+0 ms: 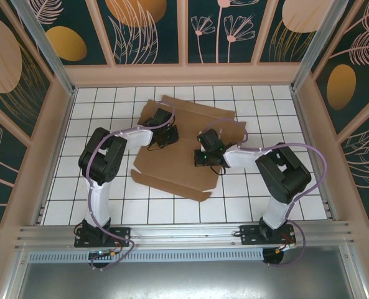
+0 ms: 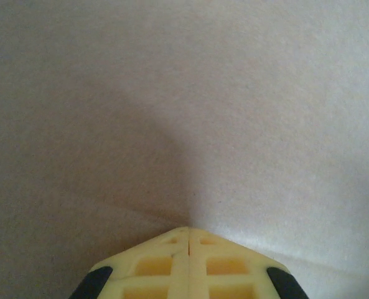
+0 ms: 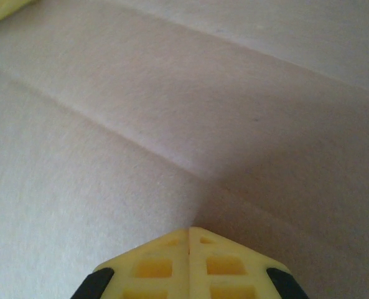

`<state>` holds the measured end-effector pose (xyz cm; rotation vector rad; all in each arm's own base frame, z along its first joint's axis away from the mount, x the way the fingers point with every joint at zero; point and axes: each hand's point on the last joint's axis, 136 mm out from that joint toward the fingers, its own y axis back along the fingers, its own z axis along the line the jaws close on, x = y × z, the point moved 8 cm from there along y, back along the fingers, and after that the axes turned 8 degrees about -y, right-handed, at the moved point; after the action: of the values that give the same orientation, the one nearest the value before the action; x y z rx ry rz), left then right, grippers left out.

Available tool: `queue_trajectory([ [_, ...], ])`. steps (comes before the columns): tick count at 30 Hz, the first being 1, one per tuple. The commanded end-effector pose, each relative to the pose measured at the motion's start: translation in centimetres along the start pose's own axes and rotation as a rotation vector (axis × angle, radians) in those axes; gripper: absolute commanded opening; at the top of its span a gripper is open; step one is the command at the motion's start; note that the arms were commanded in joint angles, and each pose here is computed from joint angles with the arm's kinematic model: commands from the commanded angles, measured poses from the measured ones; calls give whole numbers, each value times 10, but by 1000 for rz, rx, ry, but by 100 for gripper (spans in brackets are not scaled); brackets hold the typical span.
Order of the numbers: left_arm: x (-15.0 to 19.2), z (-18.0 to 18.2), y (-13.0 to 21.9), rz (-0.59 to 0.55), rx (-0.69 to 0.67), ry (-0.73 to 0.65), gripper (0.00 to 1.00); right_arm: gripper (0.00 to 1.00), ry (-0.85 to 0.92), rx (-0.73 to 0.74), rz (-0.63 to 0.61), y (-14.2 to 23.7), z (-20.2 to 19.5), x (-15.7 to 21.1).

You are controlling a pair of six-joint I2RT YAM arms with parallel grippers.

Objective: Fold the paper box

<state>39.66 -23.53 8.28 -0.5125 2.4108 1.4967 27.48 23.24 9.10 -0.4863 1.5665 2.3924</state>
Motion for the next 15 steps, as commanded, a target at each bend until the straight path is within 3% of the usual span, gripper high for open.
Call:
queue_trajectory([
  [1,11,15,-9,76,-74,-11,0,17,-26,-27,1,25,5,3],
  [6,-8,-10,14,15,44,-11,0,46,-142,-155,-214,88,-15,-53],
  [11,-24,-33,24,-10,156,9,0,63,-256,-188,-290,118,-59,-94],
  [15,-24,-32,18,17,150,31,0,69,-147,-104,-310,111,-74,-118],
])
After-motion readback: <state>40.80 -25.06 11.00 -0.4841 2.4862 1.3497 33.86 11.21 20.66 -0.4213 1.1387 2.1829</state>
